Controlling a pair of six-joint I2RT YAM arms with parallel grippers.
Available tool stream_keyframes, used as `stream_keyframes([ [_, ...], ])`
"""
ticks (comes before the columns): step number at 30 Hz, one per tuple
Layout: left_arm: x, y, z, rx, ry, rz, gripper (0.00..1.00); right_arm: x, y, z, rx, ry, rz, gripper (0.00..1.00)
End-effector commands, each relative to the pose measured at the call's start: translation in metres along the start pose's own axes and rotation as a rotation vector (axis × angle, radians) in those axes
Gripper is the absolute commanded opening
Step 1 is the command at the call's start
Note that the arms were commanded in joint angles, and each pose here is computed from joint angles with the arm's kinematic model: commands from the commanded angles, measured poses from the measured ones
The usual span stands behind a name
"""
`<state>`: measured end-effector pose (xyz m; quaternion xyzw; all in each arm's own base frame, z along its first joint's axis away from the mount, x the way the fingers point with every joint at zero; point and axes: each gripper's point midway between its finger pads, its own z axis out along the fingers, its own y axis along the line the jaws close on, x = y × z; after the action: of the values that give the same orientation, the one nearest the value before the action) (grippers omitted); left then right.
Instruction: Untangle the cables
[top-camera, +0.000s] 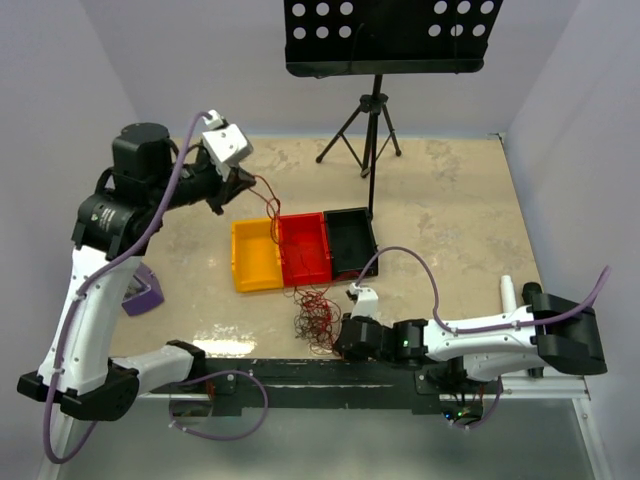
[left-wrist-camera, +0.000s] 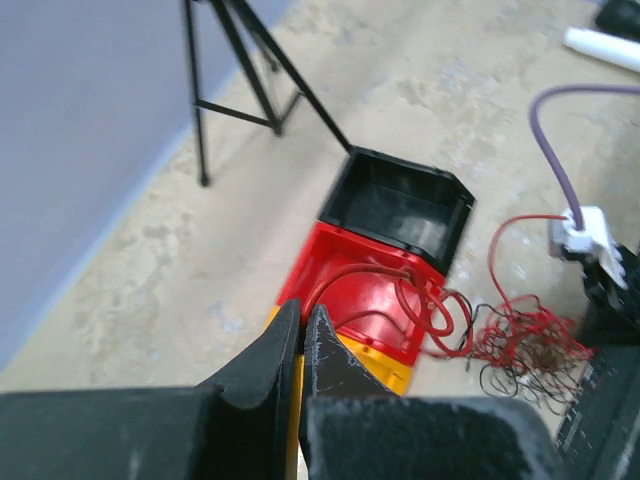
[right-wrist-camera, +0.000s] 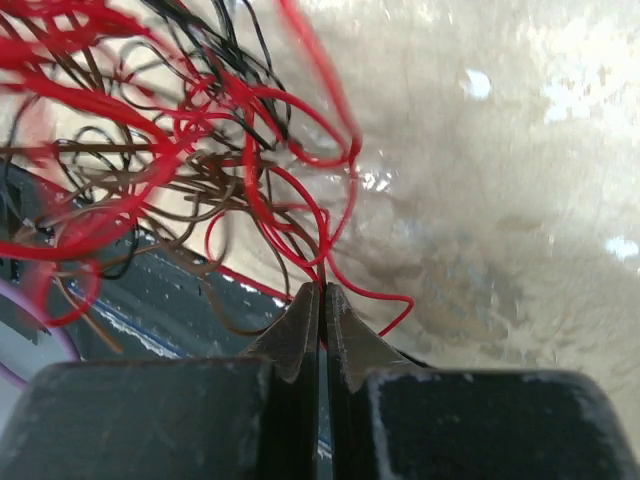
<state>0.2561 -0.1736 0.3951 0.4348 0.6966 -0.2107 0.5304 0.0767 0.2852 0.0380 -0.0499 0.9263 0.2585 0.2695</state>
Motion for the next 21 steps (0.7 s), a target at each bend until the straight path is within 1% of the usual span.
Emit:
stream_keyframes([
  [1, -0.074, 0.040, -0.050, -0.297, -0.171, 0.007, 0.00, 0.001, -0.002, -0.007, 0.053, -0.012, 0.073, 0.00],
  [4, -0.119, 0.054, -0.083, -0.419, -0.293, 0.019, 0.00, 0.005, -0.002, -0.007, 0.063, -0.004, 0.073, 0.00],
  [7, -0.151, 0.051, -0.107, -0.448, -0.393, 0.041, 0.00, 0.009, -0.003, -0.008, 0.073, -0.001, 0.071, 0.00],
  [9, -0.167, 0.047, -0.120, -0.452, -0.446, 0.058, 0.02, 0.011, -0.004, -0.008, 0.079, 0.002, 0.071, 0.00],
  [14, -0.193, 0.047, -0.148, -0.517, -0.549, 0.099, 0.02, 0.016, -0.008, -0.009, 0.094, 0.010, 0.074, 0.00],
  [16, -0.199, 0.045, -0.152, -0.512, -0.577, 0.118, 0.05, 0.014, -0.006, -0.011, 0.087, 0.004, 0.077, 0.00],
  [19, -0.199, 0.045, -0.149, -0.502, -0.575, 0.120, 0.05, 0.008, -0.002, -0.014, 0.081, -0.014, 0.083, 0.00],
  [21, -0.191, 0.049, -0.142, -0.508, -0.552, 0.107, 0.04, 0.003, 0.002, -0.016, 0.072, -0.027, 0.087, 0.00],
])
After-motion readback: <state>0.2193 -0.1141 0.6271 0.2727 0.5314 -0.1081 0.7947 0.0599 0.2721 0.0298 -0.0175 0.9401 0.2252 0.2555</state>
